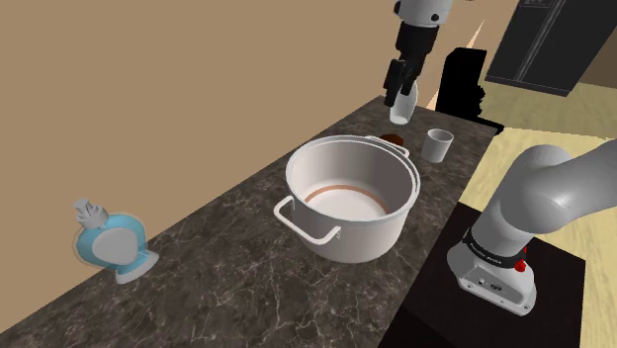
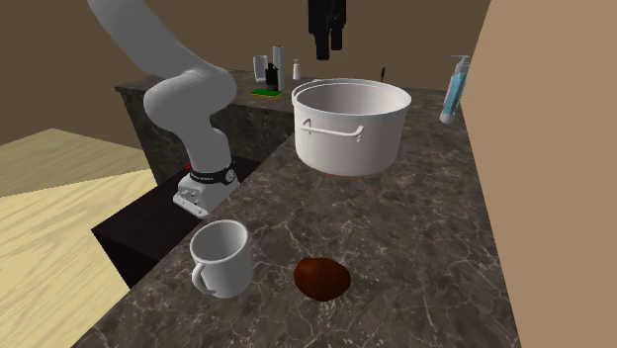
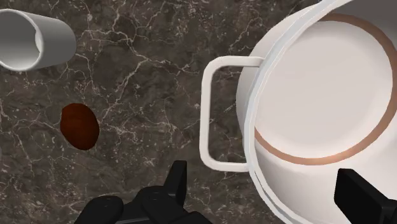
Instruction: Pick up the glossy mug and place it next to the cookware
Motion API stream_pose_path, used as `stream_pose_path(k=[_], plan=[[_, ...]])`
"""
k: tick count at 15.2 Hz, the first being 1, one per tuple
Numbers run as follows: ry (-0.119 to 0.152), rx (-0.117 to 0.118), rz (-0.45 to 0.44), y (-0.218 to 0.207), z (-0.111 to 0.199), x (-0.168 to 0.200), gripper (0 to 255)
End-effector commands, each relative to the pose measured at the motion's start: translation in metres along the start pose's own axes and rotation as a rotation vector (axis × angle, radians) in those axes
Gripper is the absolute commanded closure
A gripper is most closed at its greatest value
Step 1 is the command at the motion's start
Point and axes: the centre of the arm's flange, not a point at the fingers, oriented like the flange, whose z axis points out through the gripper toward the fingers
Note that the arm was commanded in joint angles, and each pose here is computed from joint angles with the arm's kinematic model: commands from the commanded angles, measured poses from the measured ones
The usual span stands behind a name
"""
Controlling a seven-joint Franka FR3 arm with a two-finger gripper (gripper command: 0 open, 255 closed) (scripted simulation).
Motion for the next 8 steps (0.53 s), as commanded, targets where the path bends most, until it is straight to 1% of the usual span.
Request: stream_pose_path(k=[1, 8], plan=[[0.000, 0.000, 0.000, 0.000, 0.000, 0.000, 0], [-0.019, -0.018, -0.034, 0.068, 0.054, -0.022, 0]])
